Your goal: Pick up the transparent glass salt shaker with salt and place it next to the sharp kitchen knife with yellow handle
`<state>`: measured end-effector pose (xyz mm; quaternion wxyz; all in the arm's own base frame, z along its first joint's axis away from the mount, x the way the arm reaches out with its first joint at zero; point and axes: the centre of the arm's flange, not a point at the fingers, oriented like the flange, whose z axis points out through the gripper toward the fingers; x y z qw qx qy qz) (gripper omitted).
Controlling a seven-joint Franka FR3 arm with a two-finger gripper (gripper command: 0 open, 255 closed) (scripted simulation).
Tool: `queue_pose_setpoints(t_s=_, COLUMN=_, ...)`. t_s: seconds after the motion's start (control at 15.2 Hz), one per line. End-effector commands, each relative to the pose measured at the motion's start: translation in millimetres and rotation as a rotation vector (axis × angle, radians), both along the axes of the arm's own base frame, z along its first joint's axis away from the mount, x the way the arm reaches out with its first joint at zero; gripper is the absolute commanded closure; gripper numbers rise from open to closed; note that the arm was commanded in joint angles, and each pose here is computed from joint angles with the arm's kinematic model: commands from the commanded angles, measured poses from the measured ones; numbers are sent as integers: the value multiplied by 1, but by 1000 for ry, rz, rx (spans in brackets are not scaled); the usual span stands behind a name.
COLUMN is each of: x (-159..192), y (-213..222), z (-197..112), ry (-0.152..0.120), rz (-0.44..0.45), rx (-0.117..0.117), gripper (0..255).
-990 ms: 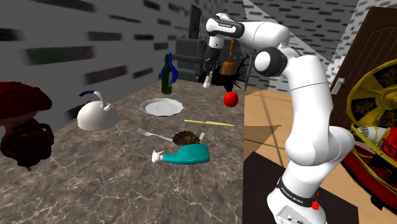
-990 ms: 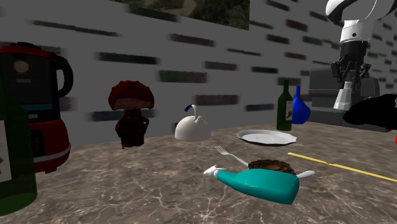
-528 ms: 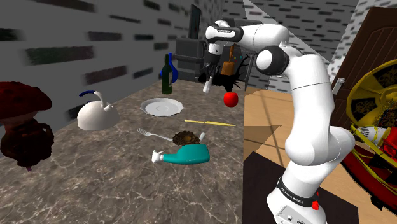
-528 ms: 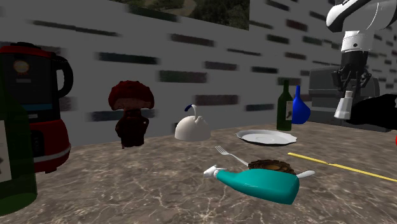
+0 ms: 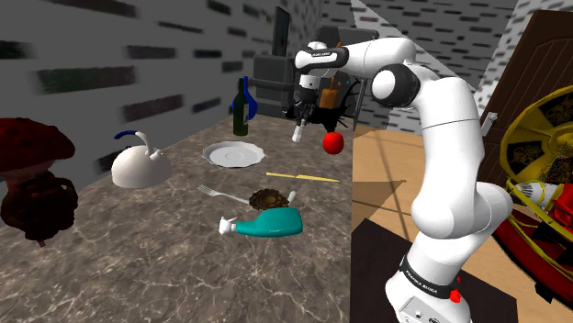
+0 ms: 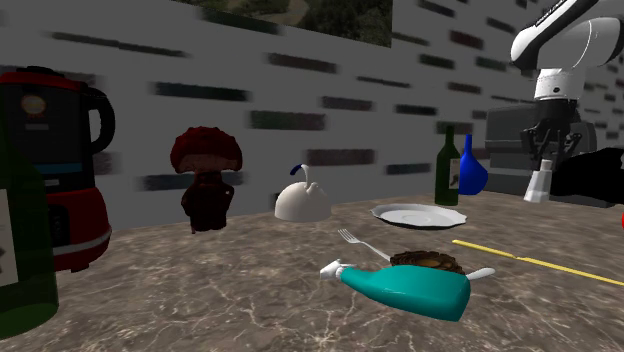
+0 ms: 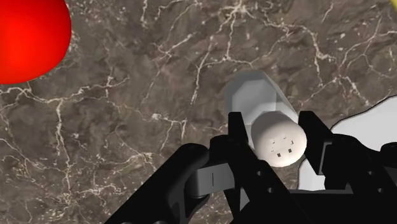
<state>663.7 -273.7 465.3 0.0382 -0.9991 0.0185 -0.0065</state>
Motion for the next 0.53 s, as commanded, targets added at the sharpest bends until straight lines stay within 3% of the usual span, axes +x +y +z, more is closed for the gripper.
queue_pose_setpoints(t_s=0.0, x=0, y=0, z=-10, ry=-1, rz=0, rx=0, gripper=255)
queue_pose_setpoints(t_s=0.46, x=0, y=0, z=-47, ry=-1, rz=0, rx=0, gripper=255)
